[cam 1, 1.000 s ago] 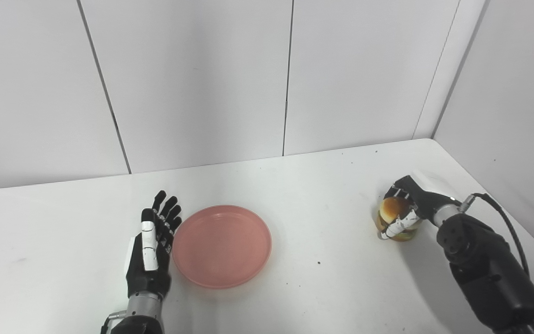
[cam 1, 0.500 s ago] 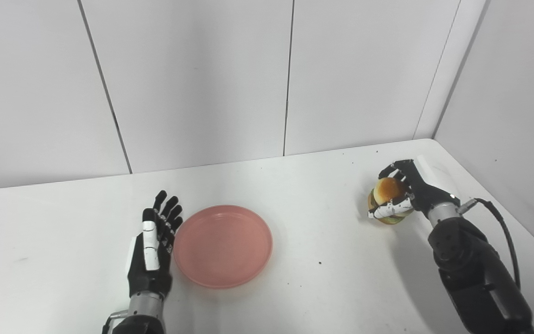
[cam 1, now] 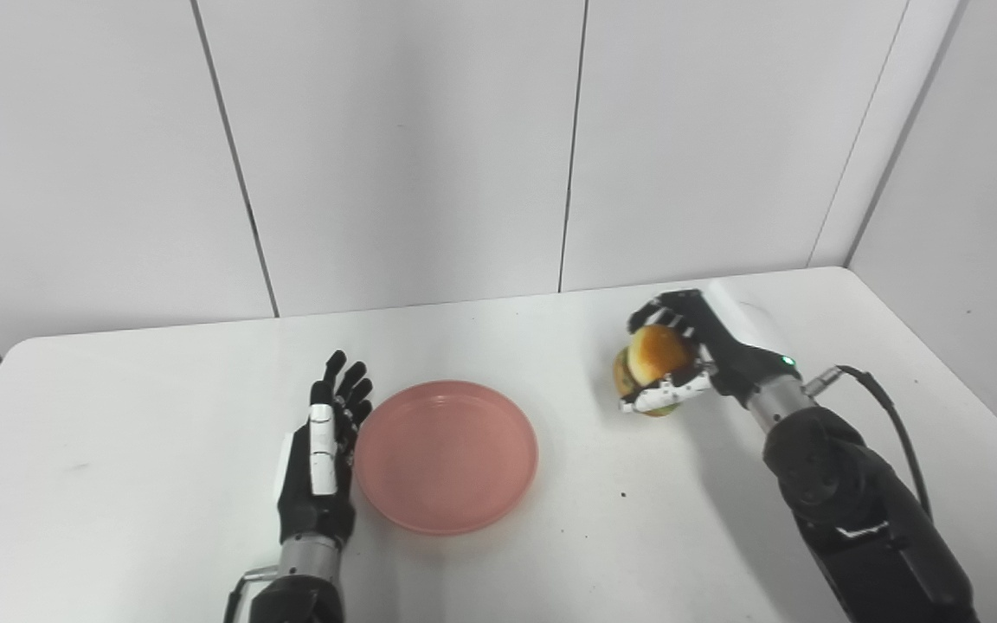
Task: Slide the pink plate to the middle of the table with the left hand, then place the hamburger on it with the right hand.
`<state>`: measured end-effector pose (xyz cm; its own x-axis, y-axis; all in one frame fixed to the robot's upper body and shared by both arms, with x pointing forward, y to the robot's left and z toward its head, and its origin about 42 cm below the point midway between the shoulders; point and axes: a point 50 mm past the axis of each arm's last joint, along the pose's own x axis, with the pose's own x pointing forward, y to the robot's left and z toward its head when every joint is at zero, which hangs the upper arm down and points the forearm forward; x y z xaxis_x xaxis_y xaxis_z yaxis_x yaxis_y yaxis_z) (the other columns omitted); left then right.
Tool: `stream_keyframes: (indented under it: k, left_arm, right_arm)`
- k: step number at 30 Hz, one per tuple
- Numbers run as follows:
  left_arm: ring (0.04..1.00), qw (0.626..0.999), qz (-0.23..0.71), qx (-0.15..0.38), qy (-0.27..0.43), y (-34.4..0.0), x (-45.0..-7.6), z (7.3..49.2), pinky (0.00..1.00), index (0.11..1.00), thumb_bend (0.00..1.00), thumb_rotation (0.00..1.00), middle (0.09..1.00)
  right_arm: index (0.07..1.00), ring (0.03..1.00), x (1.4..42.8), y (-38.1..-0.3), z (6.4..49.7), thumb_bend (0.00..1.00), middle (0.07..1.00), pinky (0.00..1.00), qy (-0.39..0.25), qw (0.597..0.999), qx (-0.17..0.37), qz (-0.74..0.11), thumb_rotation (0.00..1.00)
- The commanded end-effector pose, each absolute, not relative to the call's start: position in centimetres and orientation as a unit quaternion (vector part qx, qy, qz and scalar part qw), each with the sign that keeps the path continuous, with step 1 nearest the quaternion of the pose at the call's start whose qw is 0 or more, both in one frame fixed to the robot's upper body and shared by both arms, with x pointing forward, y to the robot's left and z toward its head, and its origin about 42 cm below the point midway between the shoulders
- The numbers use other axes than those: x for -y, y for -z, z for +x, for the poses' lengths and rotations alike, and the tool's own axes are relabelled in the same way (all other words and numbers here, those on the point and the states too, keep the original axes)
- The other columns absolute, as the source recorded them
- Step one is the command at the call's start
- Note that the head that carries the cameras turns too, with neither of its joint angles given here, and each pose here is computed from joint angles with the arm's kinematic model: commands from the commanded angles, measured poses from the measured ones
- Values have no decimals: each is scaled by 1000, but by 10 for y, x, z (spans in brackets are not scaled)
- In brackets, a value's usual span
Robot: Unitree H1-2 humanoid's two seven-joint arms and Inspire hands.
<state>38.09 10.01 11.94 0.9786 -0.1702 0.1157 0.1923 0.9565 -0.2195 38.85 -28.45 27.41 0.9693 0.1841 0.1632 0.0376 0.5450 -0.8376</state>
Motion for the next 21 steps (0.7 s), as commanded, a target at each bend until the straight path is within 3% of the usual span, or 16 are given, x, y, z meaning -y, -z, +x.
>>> stream_keyframes:
  k: [1, 6, 9, 19, 21]
  left_arm:
    - [927, 990, -117, 2, 83, -86, -93, 361, 959, 934, 741, 1000, 928]
    - [930, 990, -105, 15, 89, -86, -86, 363, 954, 933, 740, 1000, 927]
    - [939, 990, -107, 17, 88, -85, -82, 363, 950, 936, 744, 1000, 929]
    - [933, 993, -97, 17, 72, -86, -67, 361, 937, 944, 720, 1000, 932]
    - [935, 993, -93, 17, 73, -86, -66, 361, 937, 948, 723, 1000, 936]
  right_arm:
    - [513, 386, 267, -307, 394, 523, 457, 305, -56, 870, 159, -463, 0]
    - [525, 327, 228, -314, 399, 520, 419, 239, -109, 855, 189, -470, 0]
    - [525, 337, 213, -313, 403, 520, 414, 250, -139, 851, 200, -466, 0]
    - [512, 314, 169, -287, 415, 520, 399, 235, -191, 836, 183, -481, 0]
    - [515, 347, 163, -280, 418, 521, 410, 269, -200, 830, 179, -489, 0]
